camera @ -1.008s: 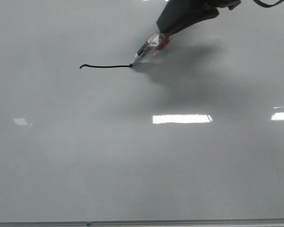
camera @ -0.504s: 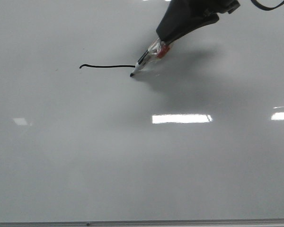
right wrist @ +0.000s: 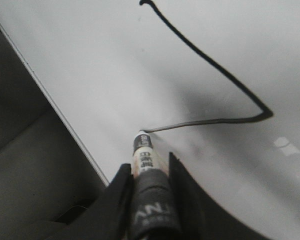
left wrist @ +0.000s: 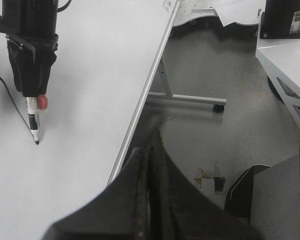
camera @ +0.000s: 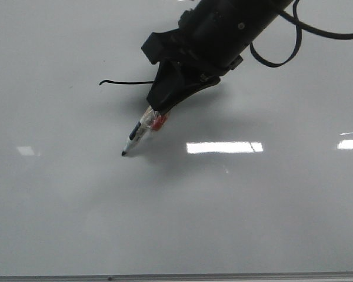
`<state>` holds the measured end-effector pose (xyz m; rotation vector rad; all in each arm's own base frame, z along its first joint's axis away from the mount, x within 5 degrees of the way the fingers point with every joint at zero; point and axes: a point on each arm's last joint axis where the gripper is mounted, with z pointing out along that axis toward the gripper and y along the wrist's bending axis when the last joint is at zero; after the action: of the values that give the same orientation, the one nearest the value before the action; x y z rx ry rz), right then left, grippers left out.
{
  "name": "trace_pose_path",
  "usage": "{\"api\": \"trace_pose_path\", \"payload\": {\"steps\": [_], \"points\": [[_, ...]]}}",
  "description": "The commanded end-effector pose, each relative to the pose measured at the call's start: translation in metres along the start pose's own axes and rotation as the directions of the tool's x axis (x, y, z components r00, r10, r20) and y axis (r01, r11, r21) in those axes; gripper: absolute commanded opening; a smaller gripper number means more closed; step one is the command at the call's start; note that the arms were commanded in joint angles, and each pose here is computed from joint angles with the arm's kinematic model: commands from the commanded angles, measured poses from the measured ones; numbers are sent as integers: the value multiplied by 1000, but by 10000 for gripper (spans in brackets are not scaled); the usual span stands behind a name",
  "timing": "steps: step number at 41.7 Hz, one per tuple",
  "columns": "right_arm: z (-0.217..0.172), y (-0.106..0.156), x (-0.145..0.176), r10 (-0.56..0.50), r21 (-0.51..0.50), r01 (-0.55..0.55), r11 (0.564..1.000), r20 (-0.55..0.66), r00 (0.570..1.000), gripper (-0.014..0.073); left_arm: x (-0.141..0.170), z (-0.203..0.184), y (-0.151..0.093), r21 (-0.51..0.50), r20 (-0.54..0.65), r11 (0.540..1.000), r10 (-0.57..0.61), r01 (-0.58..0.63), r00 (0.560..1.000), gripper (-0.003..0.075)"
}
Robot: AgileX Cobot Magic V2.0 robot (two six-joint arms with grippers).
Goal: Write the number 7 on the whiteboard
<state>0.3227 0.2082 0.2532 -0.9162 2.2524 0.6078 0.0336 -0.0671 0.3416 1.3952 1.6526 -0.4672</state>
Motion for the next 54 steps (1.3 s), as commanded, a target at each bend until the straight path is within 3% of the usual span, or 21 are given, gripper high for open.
{"api": "trace_pose_path", "payload": {"steps": [1, 13, 20, 28, 33, 41, 44, 54], "points": [[-21, -2, -20, -46, 77, 37, 996, 120, 992, -59, -11, -4, 3, -26, 81, 999, -19, 21, 996, -20], [-88, 43, -28, -157, -124, 174, 977, 136, 978, -59, -15, -5, 5, -44, 125, 999, -23, 29, 992, -20], [-122, 68, -32, -234, -258, 265, 929, 146, 961, -59, -26, -5, 10, -82, 227, 995, -36, 57, 973, -20], [-134, 98, -34, -315, -366, 344, 865, 136, 939, -59, -31, 25, 21, -78, 143, 995, -43, 54, 989, -8], [-134, 116, -35, -356, -404, 385, 830, 149, 923, -59, -32, 51, 26, -52, 64, 996, -64, 67, 996, 97], [-133, 131, -34, -384, -436, 411, 800, 155, 910, -59, -37, 71, 35, -77, 62, 995, -65, 69, 996, 414], [-133, 131, -34, -385, -438, 413, 799, 155, 910, -59, -37, 71, 36, -89, 69, 994, -54, 61, 996, 486], [-134, 133, -32, -388, -461, 409, 788, 145, 910, -59, -35, 73, 37, -98, 37, 995, -23, 26, 999, 498]]}}
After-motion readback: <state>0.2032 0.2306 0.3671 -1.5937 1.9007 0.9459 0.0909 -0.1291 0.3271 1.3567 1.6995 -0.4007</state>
